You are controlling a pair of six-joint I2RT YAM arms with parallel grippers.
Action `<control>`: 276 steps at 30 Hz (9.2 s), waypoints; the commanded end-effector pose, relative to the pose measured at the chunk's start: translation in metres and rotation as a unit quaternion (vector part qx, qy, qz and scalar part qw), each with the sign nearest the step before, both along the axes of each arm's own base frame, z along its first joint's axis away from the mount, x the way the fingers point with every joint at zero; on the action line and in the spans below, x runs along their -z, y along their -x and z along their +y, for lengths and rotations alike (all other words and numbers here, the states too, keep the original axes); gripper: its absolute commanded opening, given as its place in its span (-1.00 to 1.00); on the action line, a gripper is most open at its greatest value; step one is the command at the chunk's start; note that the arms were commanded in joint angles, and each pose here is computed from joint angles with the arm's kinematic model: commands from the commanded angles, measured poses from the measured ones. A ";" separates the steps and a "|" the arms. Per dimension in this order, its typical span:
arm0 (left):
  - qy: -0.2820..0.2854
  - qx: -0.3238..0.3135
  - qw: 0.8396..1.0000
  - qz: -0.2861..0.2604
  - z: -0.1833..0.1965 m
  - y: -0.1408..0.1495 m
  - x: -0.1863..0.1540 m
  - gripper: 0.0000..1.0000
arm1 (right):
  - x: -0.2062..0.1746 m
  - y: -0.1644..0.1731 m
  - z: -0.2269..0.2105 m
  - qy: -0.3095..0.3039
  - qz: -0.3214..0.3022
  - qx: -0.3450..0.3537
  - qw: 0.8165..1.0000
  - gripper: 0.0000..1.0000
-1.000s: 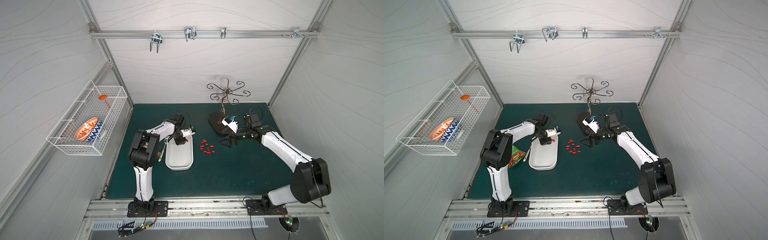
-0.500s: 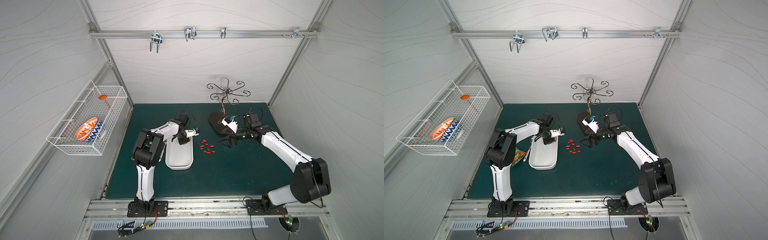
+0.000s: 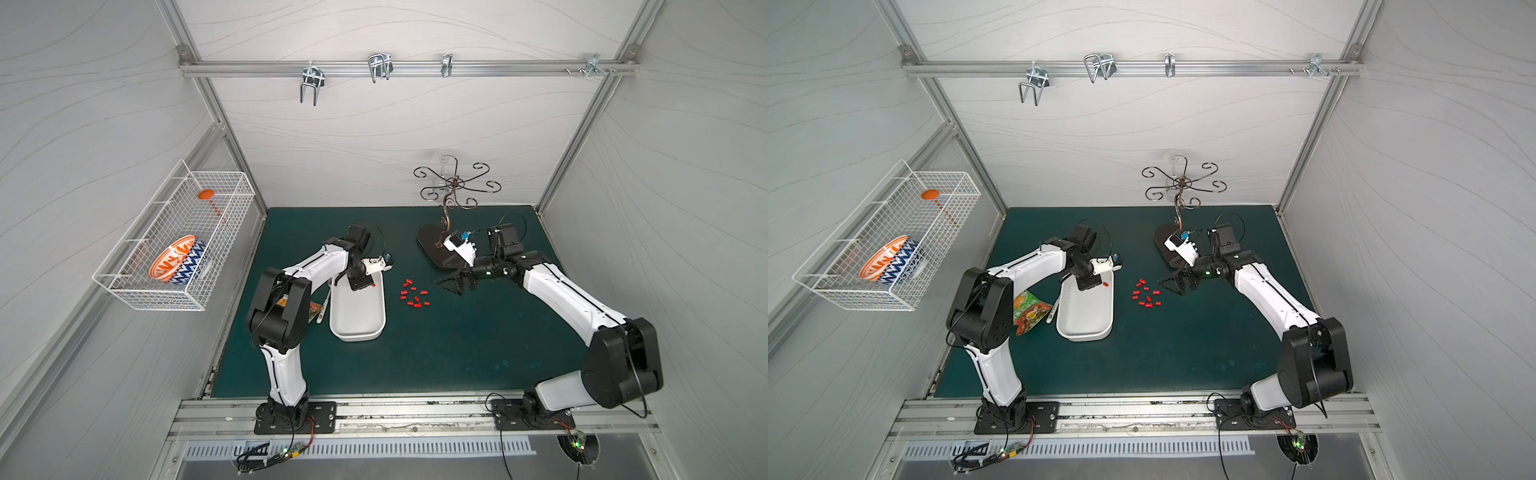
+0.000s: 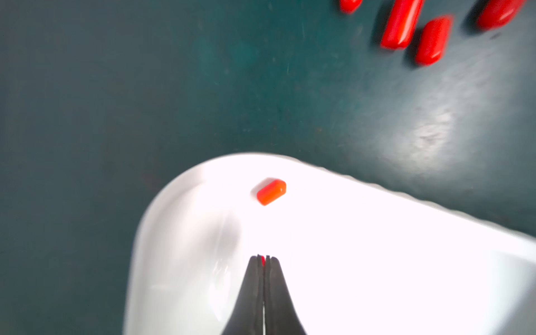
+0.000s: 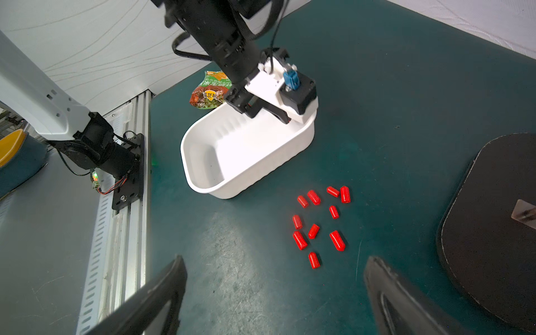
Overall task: Take the screw protection sleeves out of the storage box
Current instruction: Pick up the screw protection sleeve from the storage box, then place the screw protection sleeve at the center of the board, then pick up the screw protection sleeve from the storage box, then place the screw protection sleeve at the center of the board, then adjust the storage box at the center of the board.
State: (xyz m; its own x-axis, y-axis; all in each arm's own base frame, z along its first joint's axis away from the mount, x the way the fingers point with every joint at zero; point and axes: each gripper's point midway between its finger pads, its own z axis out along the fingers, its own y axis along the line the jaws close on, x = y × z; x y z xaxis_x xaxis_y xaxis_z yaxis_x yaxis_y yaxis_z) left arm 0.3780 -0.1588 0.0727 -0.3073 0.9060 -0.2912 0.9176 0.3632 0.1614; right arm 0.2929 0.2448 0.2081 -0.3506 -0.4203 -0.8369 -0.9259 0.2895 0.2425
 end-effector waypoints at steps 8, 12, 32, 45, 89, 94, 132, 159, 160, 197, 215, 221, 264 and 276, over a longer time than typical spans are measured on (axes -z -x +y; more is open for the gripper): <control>0.187 0.068 0.979 0.042 -0.074 0.054 -0.085 -1.00 | -0.007 0.003 -0.013 0.000 -0.033 -0.004 0.999 0.98; 0.201 0.091 0.974 0.058 -0.102 0.056 -0.082 -1.00 | 0.010 0.018 -0.018 0.031 -0.065 -0.054 0.996 0.98; 0.124 0.090 0.985 0.080 -0.178 0.010 0.011 -0.88 | 0.014 -0.023 -0.070 0.023 -0.064 0.050 0.996 0.98; 0.109 0.072 0.989 0.067 -0.183 -0.006 0.023 -0.54 | 0.013 -0.022 -0.069 0.014 -0.052 0.048 0.997 0.98; 0.022 0.008 1.000 0.021 0.002 0.004 0.012 -0.18 | 0.073 0.029 0.087 0.072 -0.024 -0.021 0.997 0.98; 0.030 0.042 0.998 0.019 -0.007 -0.003 0.018 -0.18 | 0.075 0.032 0.088 0.067 -0.023 -0.031 0.997 0.98; -0.014 0.113 0.992 0.053 -0.016 -0.010 0.055 -0.80 | 0.062 0.013 0.064 0.058 -0.005 -0.015 0.998 0.98; 0.145 0.102 0.984 0.015 -0.090 0.026 -0.066 -1.00 | 0.020 -0.034 -0.013 0.023 -0.029 0.077 0.996 0.98; 0.141 0.110 0.984 0.016 -0.097 0.027 -0.063 -1.00 | 0.016 -0.037 -0.020 0.018 -0.028 0.086 0.996 0.98; 0.048 0.141 0.989 0.022 -0.181 -0.008 0.011 -0.52 | -0.003 -0.052 -0.072 -0.002 -0.042 0.154 0.987 0.98; 0.077 0.104 0.992 0.014 -0.135 0.022 -0.057 -0.40 | -0.015 -0.059 -0.098 0.017 -0.083 0.186 0.979 0.98; 0.072 0.053 0.995 0.032 -0.065 0.053 -0.076 -0.35 | -0.016 -0.061 -0.107 0.017 -0.079 0.196 0.977 0.98; -0.083 0.188 0.979 0.007 -0.034 0.089 -0.001 -0.01 | -0.012 -0.060 -0.109 -0.001 -0.046 0.194 0.980 0.98; 0.113 0.070 0.990 0.047 -0.025 0.124 -0.083 0.49 | -0.032 -0.058 -0.135 0.078 -0.078 0.227 0.968 0.98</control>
State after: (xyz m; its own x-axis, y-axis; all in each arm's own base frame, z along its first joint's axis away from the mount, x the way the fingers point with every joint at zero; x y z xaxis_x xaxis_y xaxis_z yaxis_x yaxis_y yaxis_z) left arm 0.2608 -0.1881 0.1248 -0.1306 0.9264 -0.3531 0.9854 0.1606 0.0569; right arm 0.3593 0.1218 0.2305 -0.4076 -0.3185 -0.8558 -0.7360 0.6694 0.1015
